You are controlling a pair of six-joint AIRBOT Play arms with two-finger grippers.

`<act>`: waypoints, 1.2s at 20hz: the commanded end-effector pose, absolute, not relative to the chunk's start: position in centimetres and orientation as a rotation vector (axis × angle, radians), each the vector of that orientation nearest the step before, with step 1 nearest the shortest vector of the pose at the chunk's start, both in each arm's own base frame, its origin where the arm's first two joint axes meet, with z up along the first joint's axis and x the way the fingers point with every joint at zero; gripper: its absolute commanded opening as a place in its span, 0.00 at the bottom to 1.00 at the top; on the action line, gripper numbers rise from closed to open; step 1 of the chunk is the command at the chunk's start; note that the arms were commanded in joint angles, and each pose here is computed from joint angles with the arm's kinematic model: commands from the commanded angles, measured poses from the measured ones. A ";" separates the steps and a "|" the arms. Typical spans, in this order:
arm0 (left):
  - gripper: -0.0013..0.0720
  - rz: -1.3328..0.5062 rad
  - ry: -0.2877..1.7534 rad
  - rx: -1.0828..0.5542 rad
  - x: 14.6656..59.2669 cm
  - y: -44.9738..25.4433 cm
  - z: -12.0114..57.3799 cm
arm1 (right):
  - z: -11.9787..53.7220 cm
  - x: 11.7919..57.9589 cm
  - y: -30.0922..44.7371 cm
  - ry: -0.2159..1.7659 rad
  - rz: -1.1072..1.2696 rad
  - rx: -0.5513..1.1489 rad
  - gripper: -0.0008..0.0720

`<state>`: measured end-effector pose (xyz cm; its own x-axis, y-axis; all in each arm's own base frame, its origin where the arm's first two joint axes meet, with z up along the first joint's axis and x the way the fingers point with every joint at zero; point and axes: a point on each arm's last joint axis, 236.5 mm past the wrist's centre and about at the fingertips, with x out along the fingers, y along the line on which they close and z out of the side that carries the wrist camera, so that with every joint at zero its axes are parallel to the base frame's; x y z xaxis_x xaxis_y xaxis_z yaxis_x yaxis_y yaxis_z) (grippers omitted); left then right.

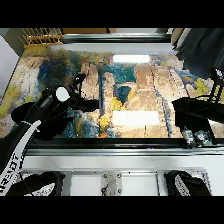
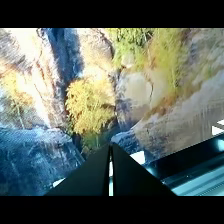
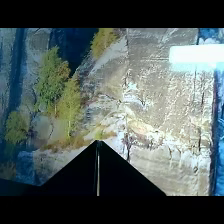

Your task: Fold the clothes and pants, and hang the long-sleeved shirts on hangers.

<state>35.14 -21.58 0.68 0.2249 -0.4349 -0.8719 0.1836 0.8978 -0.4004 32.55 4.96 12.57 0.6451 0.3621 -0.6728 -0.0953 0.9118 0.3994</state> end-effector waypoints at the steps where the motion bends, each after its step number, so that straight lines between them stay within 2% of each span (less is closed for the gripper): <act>1: 0.03 -0.432 1.276 -0.230 35.1 -21.6 0.7 | 12.6 32.6 5.0 0.833 0.268 0.345 0.03; 14: 0.03 -0.439 1.264 -0.200 35.3 -21.4 0.7 | 12.6 32.6 5.0 0.833 0.267 0.345 0.03; 15: 0.23 -0.437 1.240 -0.120 36.1 -19.9 0.8 | 12.6 32.6 5.0 0.833 0.267 0.345 0.03; 16: 0.77 -0.395 1.225 -0.048 37.1 -17.8 1.3 | 12.6 32.6 5.0 0.833 0.268 0.345 0.03; 17: 1.00 -0.315 1.208 0.032 38.4 -14.4 2.1 | 12.6 32.6 5.0 0.833 0.267 0.345 0.03; 19: 1.00 -0.097 1.190 0.141 40.5 -6.1 4.4 | 12.6 32.6 5.0 0.833 0.267 0.345 0.03; 21: 1.00 0.117 1.174 0.154 41.4 2.1 6.5 | 12.6 32.6 5.0 0.833 0.267 0.345 0.03; 24: 1.00 0.344 1.147 -0.015 40.5 11.9 7.1 | 12.6 32.6 5.0 0.833 0.267 0.345 0.03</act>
